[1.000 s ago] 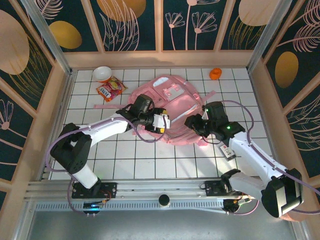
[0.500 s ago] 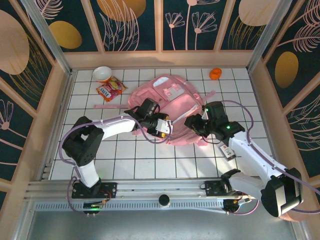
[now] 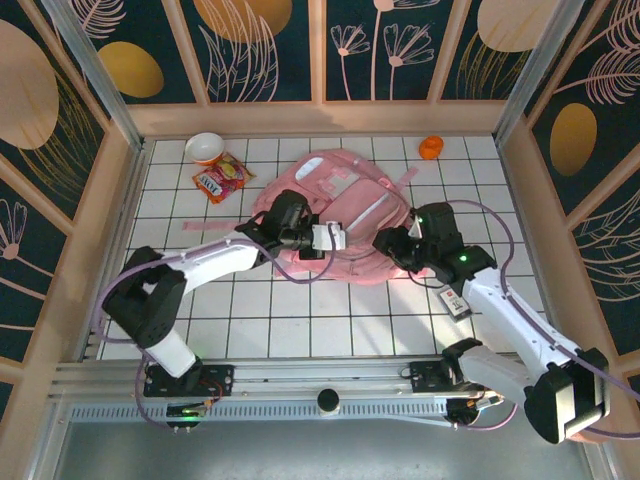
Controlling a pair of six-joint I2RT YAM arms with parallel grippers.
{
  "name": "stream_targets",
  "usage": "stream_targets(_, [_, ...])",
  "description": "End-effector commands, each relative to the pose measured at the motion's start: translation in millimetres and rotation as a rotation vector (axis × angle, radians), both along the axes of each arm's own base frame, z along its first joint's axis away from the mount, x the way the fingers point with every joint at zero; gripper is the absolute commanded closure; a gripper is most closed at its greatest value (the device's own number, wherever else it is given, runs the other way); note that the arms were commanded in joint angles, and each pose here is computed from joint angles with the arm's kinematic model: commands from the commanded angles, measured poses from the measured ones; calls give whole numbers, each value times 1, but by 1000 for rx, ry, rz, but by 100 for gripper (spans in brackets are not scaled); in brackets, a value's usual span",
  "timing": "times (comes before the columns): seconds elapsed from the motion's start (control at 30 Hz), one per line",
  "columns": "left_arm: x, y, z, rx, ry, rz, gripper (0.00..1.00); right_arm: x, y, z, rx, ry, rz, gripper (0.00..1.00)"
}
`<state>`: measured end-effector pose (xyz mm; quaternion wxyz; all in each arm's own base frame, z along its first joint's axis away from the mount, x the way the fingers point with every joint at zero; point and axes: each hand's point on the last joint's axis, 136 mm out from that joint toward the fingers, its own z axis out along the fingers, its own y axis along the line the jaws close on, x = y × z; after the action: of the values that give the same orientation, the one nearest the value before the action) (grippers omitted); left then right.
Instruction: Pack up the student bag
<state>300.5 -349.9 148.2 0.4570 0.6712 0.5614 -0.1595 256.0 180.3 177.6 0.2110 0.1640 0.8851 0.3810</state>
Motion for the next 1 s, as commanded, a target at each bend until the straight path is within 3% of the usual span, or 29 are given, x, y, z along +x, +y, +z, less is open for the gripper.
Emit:
stream_targets(0.0, [-13,-3,46,-194,56,26,100,11,2,28,106,-52,-21,62])
stream_targets(0.2, [-21,3,63,-281,82,62,100,20,4,36,205,12,-56,60])
stream_targets(0.53, [-26,6,67,-295,80,50,100,35,17,31,276,61,-55,59])
stream_targets(0.63, [-29,3,69,-301,93,28,100,40,20,32,283,37,-35,68])
stream_targets(0.67, [-31,2,69,-304,106,19,100,41,21,36,288,17,-26,79])
stream_targets(0.7, [-32,1,68,-305,123,14,94,41,22,38,292,3,-16,87])
stream_targets(0.77, [-36,-2,64,-294,166,-4,69,42,25,43,301,-28,10,100])
stream_targets(0.87, [-38,-3,57,-269,212,-11,40,41,28,47,308,-47,35,100])
stream_targets(0.97, [-31,-4,55,-256,234,26,26,40,29,50,313,-56,52,100])
